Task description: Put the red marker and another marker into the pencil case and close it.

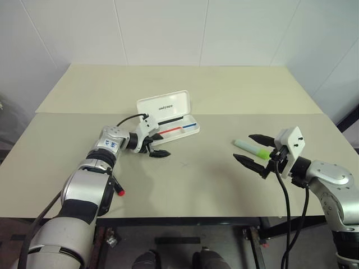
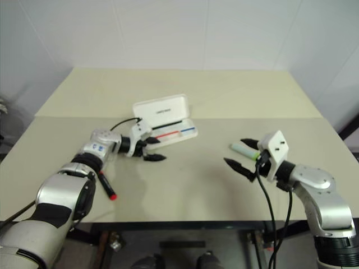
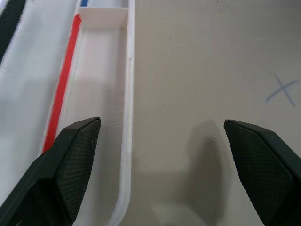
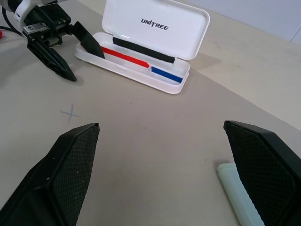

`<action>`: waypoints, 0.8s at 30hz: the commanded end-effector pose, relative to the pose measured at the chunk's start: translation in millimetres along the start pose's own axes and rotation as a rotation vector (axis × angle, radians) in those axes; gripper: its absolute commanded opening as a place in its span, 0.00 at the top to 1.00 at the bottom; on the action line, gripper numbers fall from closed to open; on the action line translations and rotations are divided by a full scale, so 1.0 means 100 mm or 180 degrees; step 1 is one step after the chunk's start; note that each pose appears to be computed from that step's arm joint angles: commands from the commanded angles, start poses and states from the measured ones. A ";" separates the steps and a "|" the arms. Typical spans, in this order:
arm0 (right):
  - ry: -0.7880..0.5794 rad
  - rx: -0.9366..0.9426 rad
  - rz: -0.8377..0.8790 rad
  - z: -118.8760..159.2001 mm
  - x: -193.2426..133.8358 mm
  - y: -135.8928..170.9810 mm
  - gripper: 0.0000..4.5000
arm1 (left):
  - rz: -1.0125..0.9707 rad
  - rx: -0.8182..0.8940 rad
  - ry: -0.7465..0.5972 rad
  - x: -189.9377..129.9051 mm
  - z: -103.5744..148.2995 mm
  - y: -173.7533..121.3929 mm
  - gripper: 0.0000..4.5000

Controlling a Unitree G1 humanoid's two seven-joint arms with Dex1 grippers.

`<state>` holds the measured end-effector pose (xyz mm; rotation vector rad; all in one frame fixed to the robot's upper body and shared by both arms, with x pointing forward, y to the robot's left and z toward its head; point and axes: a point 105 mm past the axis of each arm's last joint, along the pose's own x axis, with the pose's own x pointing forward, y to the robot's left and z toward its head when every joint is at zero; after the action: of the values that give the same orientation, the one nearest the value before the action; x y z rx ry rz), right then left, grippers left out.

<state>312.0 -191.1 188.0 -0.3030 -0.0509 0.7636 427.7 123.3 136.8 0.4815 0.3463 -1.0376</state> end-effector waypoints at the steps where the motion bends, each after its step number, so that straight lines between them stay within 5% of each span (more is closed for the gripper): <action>1: -0.0082 -0.0117 0.0043 0.10 0.01 -0.01 0.00 | 0.0191 0.0082 0.0113 0.00 0.02 0.07 0.00; 21: -0.0080 -0.0204 0.0121 0.17 0.05 -0.07 0.00 | 0.0472 0.0230 0.0324 0.01 -0.05 0.15 0.00; 24: -0.0079 -0.0210 0.0131 0.17 0.06 -0.07 0.00 | 0.0487 0.0295 0.0381 0.01 -0.07 0.16 0.14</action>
<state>318.9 -184.6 195.0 -0.3291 -0.0572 0.8110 437.3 121.2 134.0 0.5859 0.3382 -0.9467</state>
